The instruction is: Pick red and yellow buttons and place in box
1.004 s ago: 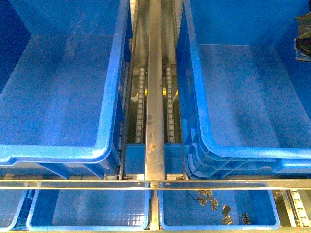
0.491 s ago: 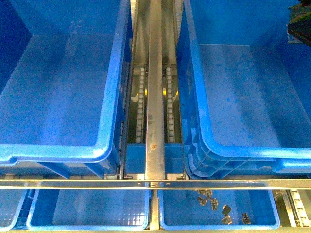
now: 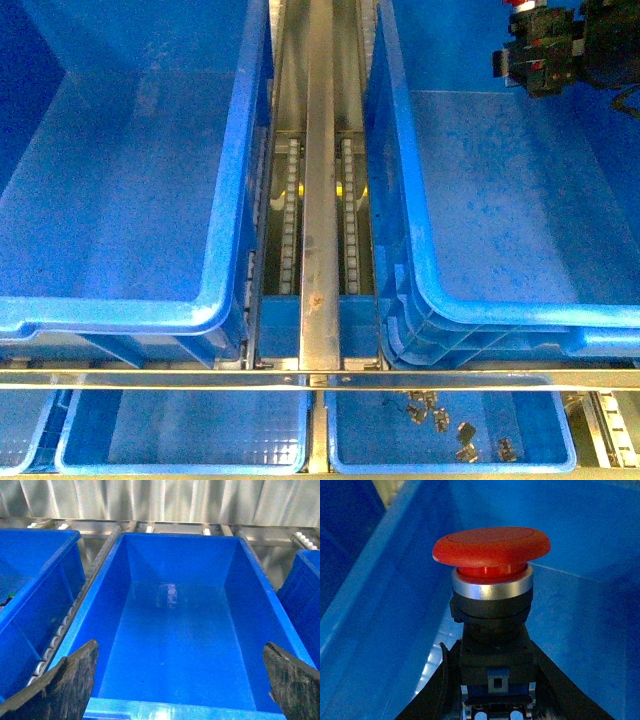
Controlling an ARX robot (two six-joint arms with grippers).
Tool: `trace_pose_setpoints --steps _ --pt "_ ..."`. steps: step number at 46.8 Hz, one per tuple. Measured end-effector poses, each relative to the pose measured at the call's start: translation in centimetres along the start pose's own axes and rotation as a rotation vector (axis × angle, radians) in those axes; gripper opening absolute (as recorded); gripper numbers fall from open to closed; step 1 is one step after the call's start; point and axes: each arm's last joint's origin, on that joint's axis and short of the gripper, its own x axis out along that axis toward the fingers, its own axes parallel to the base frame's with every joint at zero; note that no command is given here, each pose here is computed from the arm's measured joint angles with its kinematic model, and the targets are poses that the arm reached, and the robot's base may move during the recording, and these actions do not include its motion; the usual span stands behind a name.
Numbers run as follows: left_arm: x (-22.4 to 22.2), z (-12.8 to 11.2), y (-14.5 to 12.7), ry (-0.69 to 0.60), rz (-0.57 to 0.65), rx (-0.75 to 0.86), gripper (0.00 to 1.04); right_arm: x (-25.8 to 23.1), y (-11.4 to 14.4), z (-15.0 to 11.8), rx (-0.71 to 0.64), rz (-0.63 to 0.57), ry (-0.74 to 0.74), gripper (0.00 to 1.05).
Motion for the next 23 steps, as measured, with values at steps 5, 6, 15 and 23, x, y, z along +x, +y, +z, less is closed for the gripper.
trace_pose_setpoints --steps 5,6,15,23 --pt "0.0 0.0 0.0 0.0 0.0 0.0 0.97 2.4 -0.6 -0.4 0.056 -0.04 0.041 0.26" --pt "0.0 0.0 0.0 0.0 0.0 0.0 0.97 2.6 -0.6 -0.4 0.06 -0.044 0.044 0.26" --pt "0.0 0.0 0.0 0.0 0.0 0.0 0.97 4.9 -1.1 -1.0 0.105 -0.08 0.08 0.26" --pt "0.0 0.0 0.0 0.0 0.0 0.0 0.97 6.2 -0.9 -2.2 0.11 -0.091 0.127 0.26"
